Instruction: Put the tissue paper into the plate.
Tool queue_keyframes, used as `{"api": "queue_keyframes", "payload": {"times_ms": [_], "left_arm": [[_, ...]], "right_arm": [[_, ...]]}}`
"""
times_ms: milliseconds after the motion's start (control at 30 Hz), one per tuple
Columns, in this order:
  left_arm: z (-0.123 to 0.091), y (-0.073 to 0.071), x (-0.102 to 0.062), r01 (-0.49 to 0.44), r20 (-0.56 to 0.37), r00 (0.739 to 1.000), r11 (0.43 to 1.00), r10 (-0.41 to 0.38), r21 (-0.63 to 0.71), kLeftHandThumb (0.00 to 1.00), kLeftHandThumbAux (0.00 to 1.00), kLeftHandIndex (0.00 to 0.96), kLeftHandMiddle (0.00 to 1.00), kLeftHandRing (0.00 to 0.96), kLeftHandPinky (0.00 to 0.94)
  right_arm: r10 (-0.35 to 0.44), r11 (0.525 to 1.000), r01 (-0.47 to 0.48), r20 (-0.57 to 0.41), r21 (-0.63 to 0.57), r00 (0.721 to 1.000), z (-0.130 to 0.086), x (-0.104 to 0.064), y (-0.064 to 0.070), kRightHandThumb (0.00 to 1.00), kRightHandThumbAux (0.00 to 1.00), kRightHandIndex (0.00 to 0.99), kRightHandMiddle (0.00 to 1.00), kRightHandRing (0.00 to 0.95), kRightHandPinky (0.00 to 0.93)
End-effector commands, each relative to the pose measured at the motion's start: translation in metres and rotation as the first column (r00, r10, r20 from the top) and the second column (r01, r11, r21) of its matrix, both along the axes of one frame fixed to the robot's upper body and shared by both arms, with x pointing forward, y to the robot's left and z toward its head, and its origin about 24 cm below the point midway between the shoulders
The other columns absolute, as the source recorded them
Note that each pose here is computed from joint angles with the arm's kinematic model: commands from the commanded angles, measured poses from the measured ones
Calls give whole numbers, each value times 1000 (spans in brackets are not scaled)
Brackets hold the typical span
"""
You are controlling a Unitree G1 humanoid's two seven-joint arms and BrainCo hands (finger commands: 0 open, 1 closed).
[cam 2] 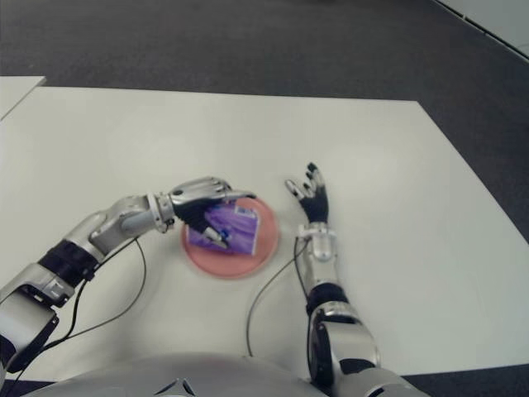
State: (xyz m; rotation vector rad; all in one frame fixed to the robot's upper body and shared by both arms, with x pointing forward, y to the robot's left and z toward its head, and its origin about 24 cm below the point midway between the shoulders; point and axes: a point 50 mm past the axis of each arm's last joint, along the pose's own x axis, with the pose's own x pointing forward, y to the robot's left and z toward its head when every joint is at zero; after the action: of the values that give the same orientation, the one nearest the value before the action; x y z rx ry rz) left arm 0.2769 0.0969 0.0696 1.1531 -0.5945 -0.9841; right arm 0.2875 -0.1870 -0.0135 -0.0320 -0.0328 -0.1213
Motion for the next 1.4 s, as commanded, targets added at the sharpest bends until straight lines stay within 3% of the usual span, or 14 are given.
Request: {"api": "queue_keyframes", "payload": {"times_ms": [33,900,1400], "left_arm": [[-15,5,-6,-13,-54,998,998,17,68,0,316,0,0,0,0],[-22,8,-2,-36,25,999,995,34,96,33,317,0,0,0,0],[-18,15,6,-113,78,991,993,109,44,32,323,0,0,0,0]], "right_arm": [[-17,999,23,-190,30,982,-39,-29,2,116,607,18,45,42,75],[-17,999,24,-193,30,981,-40,-29,1,116,607,18,45,42,75],[-17,999,23,-196,31,980,-40,-29,2,116,607,18,45,42,75]]}}
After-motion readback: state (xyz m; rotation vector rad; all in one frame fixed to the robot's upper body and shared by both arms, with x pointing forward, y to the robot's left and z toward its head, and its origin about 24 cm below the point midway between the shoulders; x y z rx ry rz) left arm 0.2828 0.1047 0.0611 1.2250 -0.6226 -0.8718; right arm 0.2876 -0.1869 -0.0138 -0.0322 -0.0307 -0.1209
